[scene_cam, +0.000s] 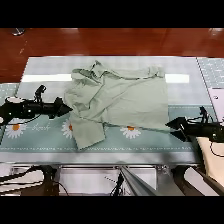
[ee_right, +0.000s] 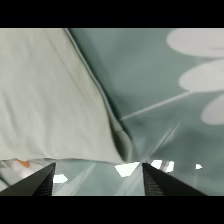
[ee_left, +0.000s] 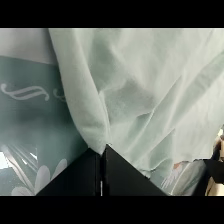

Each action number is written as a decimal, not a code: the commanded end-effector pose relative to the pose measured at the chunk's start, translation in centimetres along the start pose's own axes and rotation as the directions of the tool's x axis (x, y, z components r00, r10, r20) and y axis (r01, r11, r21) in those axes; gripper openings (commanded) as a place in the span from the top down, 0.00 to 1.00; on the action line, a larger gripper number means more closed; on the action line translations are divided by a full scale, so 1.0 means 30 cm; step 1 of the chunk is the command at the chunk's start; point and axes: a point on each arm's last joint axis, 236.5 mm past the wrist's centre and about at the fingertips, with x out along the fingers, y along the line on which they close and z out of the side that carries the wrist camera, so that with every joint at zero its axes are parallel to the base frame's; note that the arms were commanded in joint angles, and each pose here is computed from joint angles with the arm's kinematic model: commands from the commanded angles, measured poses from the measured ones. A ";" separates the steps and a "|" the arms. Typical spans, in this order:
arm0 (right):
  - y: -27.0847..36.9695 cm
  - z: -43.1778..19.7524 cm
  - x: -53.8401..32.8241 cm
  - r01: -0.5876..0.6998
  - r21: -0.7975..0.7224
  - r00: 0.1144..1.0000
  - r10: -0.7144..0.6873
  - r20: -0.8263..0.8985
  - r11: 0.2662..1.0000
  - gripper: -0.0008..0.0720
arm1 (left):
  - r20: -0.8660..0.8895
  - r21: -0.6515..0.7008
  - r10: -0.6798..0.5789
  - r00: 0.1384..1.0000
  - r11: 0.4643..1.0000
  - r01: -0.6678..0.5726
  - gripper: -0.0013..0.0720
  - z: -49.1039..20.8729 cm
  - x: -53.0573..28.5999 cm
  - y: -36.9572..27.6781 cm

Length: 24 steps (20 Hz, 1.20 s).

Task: Fold the shirts.

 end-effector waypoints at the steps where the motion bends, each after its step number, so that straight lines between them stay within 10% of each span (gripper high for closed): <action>1: 0.040 0.067 0.042 -0.037 -0.004 0.999 0.037 0.005 0.999 0.14 | 0.005 0.004 0.003 1.000 1.000 -0.003 0.96 0.003 0.000 0.003; 4: 0.102 0.047 0.119 -0.015 -0.085 0.997 0.008 -0.079 0.996 0.14 | 0.003 0.005 0.002 1.000 1.000 -0.002 0.96 0.002 0.000 0.001; 5: 0.122 0.033 0.143 -0.008 -0.104 0.994 -0.003 -0.107 0.995 0.29 | -0.003 0.005 -0.001 1.000 1.000 0.001 0.96 -0.003 0.001 -0.001; 6: 0.144 0.032 0.156 -0.007 -0.134 0.993 -0.009 -0.119 0.991 0.74 | -0.013 0.006 -0.005 1.000 1.000 0.006 0.96 -0.010 0.001 -0.005; 7: 0.177 0.044 0.159 -0.011 -0.171 0.993 -0.009 -0.117 0.985 0.95 | -0.024 0.007 -0.012 1.000 1.000 0.012 0.96 -0.019 0.000 -0.011; 11: 0.463 0.163 -0.020 -0.092 -0.372 0.994 0.064 -0.086 0.924 0.95 | 0.028 0.120 -0.161 0.987 0.980 0.156 0.96 0.057 -0.134 -0.232; 14: 0.844 0.333 -0.396 -0.043 -0.595 0.965 0.187 0.183 0.803 0.95 | 0.266 0.441 -0.391 0.881 0.862 0.249 0.96 0.232 -0.515 -0.695; 18: 1.219 0.257 -0.994 0.179 -0.759 0.769 0.392 0.505 0.626 0.95 | 0.542 0.724 -0.466 0.699 0.682 -0.105 0.96 0.161 -1.060 -1.149; 24: 1.226 -0.221 -1.462 0.441 -0.728 0.498 0.532 0.685 0.525 0.95 | 0.836 0.542 -0.429 0.342 0.548 -0.637 0.96 -0.235 -1.582 -1.304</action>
